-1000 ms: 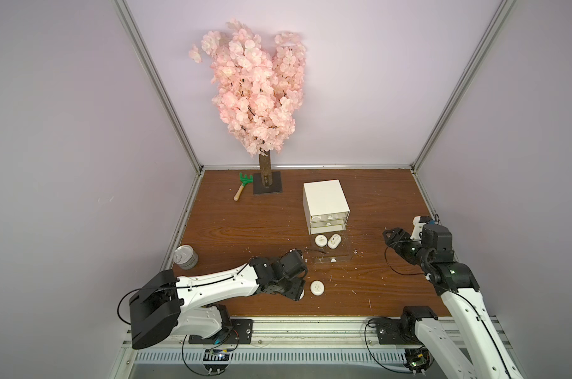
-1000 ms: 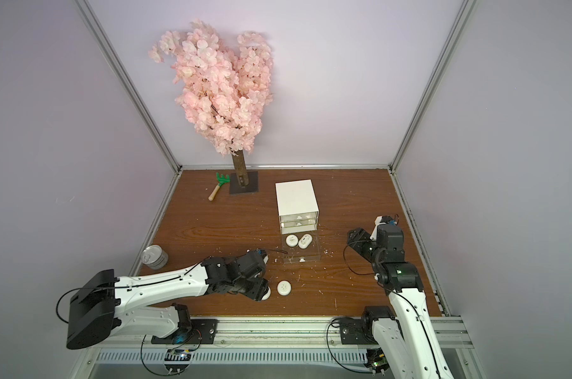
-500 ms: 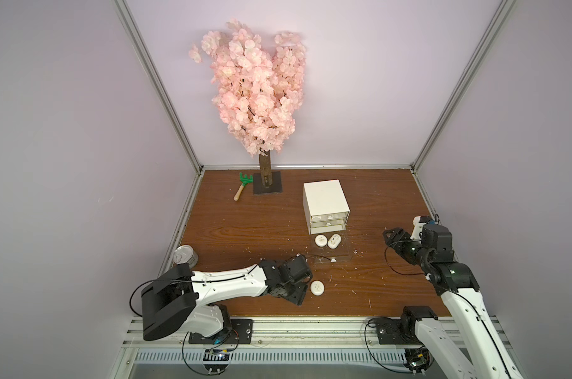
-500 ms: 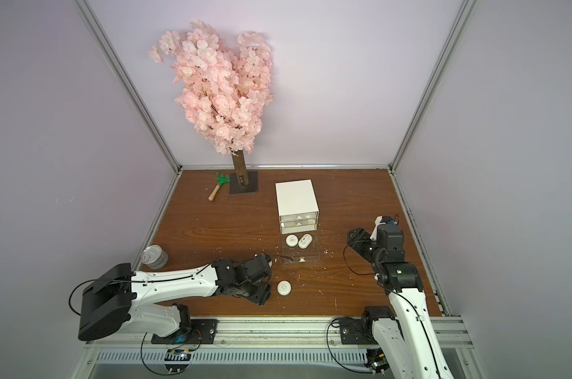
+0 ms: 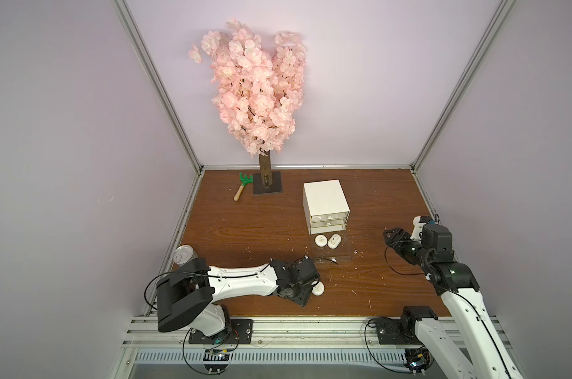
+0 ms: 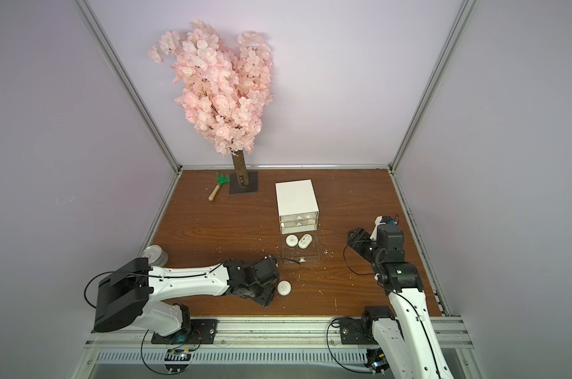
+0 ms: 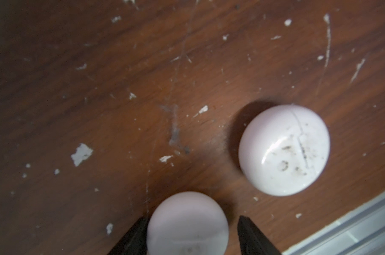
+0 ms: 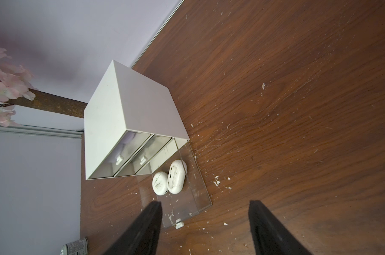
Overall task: Put the bluetooth earphones in the drawer according to color
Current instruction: Pick up the Bluetooth earphone from the center of the board.
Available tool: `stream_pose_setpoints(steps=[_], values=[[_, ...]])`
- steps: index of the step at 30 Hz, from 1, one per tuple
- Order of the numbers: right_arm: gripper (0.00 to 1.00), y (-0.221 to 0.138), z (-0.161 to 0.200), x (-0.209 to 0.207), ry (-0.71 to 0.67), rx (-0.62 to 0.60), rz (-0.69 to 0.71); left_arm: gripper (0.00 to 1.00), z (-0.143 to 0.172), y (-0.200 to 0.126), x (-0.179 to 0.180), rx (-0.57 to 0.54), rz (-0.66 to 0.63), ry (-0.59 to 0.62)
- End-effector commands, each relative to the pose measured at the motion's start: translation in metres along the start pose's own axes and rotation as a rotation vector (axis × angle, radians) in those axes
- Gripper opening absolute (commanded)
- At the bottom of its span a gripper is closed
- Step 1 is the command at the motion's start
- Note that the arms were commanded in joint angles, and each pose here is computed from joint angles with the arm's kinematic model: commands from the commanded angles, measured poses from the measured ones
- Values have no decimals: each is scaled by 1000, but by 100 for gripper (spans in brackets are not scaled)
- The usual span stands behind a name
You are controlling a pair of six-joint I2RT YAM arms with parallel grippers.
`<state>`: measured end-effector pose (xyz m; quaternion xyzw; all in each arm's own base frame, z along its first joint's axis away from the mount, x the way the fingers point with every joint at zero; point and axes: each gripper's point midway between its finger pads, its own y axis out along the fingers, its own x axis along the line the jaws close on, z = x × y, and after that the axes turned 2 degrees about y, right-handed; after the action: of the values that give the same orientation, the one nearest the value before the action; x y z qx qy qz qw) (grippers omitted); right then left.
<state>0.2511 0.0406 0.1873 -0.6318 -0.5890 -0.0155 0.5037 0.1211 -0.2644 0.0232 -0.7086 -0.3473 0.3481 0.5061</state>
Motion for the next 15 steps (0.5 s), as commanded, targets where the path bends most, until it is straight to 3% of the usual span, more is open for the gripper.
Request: stream_pose_setpoints(steps=[1,9,15], values=[[69,-6,-8,8,-8,-25,-21,62,6,7,4,28,-41,29],[69,-5,-8,8,-10,-22,-17,56,15,4,14,48,-78,32],[69,-5,-8,8,-11,-22,-18,45,18,3,17,60,-90,37]])
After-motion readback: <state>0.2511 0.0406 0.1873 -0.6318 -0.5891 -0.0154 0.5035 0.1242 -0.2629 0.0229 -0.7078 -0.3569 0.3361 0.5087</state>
